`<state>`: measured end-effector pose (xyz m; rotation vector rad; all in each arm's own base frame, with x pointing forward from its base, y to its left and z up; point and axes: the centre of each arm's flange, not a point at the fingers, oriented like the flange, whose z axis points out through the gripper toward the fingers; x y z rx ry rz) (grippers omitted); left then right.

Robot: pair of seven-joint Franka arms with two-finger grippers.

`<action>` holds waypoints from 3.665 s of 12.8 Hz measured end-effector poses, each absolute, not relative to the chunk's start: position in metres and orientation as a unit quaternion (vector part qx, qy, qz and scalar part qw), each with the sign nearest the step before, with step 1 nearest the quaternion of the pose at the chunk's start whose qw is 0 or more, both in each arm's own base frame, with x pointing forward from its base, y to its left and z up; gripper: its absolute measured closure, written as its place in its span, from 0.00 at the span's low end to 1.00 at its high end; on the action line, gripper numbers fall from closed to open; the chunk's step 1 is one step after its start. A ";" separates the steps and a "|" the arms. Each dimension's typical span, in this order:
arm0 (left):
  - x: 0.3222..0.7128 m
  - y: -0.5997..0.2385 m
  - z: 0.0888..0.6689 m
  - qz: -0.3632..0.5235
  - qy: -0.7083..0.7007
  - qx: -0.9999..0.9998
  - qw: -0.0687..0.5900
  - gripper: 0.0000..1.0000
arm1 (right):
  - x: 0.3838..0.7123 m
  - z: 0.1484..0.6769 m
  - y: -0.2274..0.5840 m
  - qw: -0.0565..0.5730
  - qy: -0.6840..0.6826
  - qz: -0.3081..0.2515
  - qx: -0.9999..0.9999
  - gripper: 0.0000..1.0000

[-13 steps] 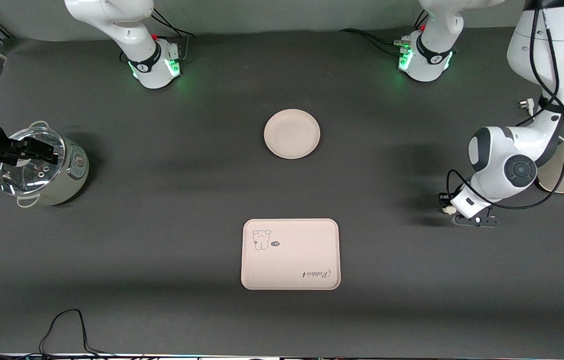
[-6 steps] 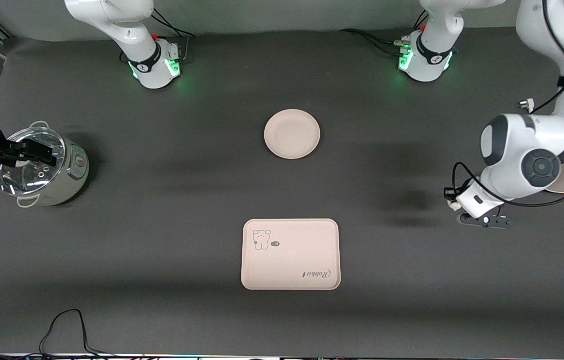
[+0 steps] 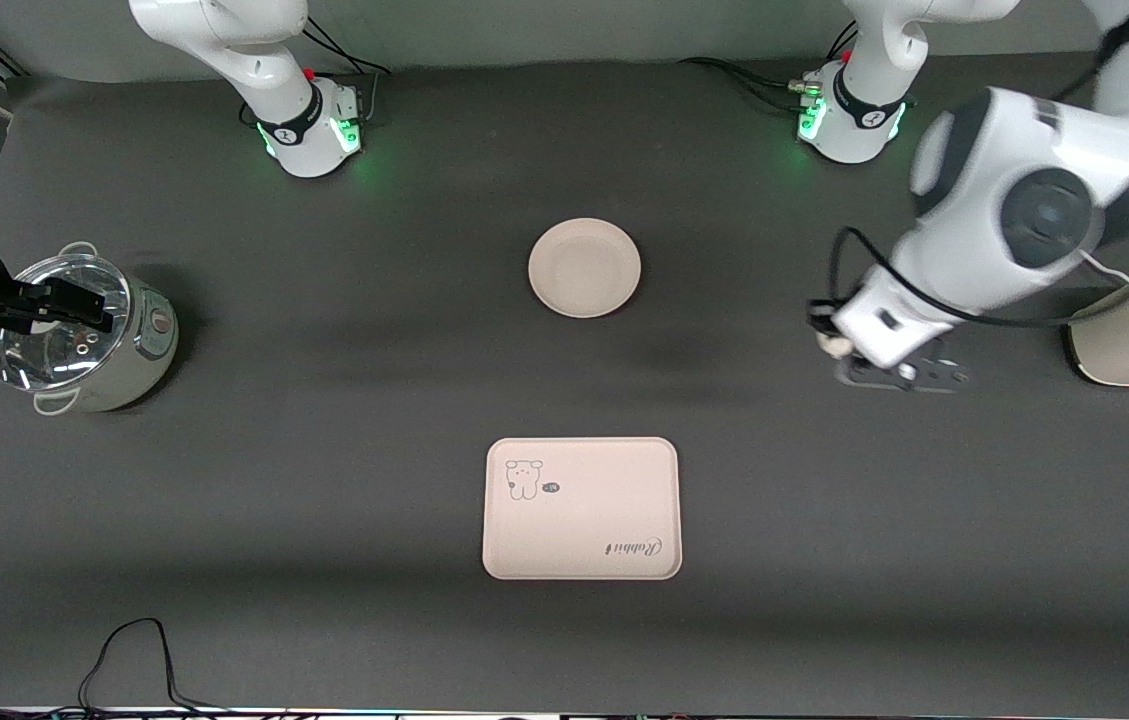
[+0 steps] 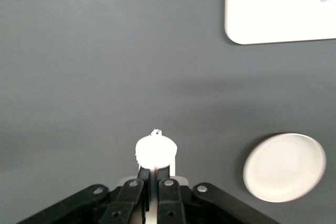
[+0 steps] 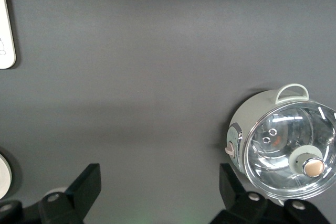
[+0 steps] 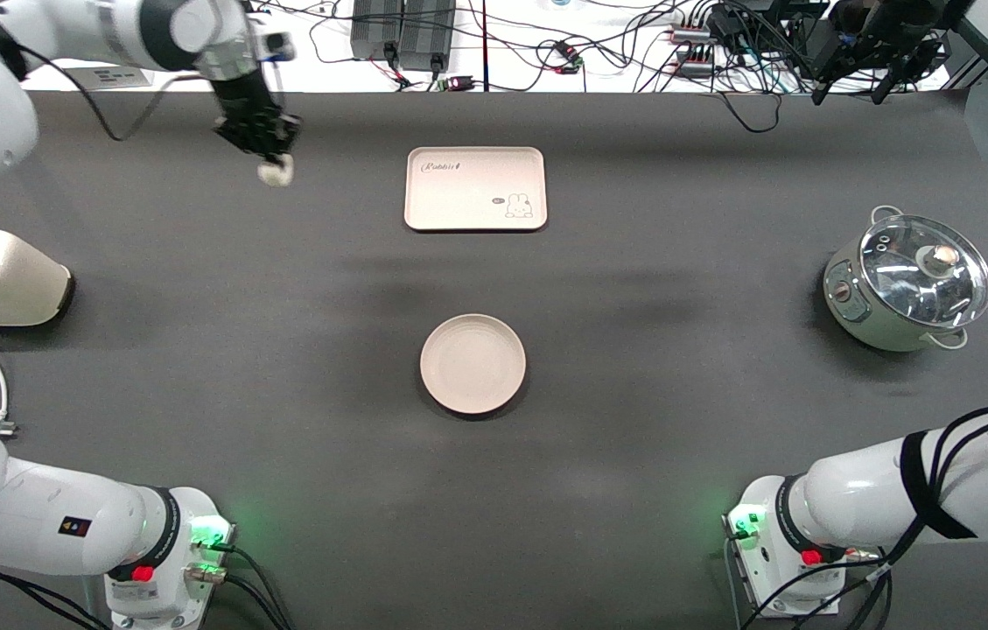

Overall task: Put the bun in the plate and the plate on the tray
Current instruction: 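Lift the bun with the left gripper and carry it over the plate, then lower the bun onto the plate and open the left gripper, then withdraw the left gripper while the right gripper reaches toward the plate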

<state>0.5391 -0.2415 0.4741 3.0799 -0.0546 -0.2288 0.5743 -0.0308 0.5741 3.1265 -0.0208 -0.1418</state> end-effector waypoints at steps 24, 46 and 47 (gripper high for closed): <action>0.340 -0.495 0.224 -0.015 0.110 0.994 -0.014 0.00 | 0.574 0.573 -0.031 0.006 -0.007 -0.047 0.999 0.00; 0.502 -0.396 0.317 -0.025 0.002 0.998 -0.053 0.00 | 0.570 0.569 -0.025 0.005 -0.002 -0.053 0.999 0.00; 0.524 -0.374 0.336 -0.032 -0.016 0.998 -0.056 0.00 | 0.566 0.569 -0.015 0.004 0.007 -0.054 0.998 0.00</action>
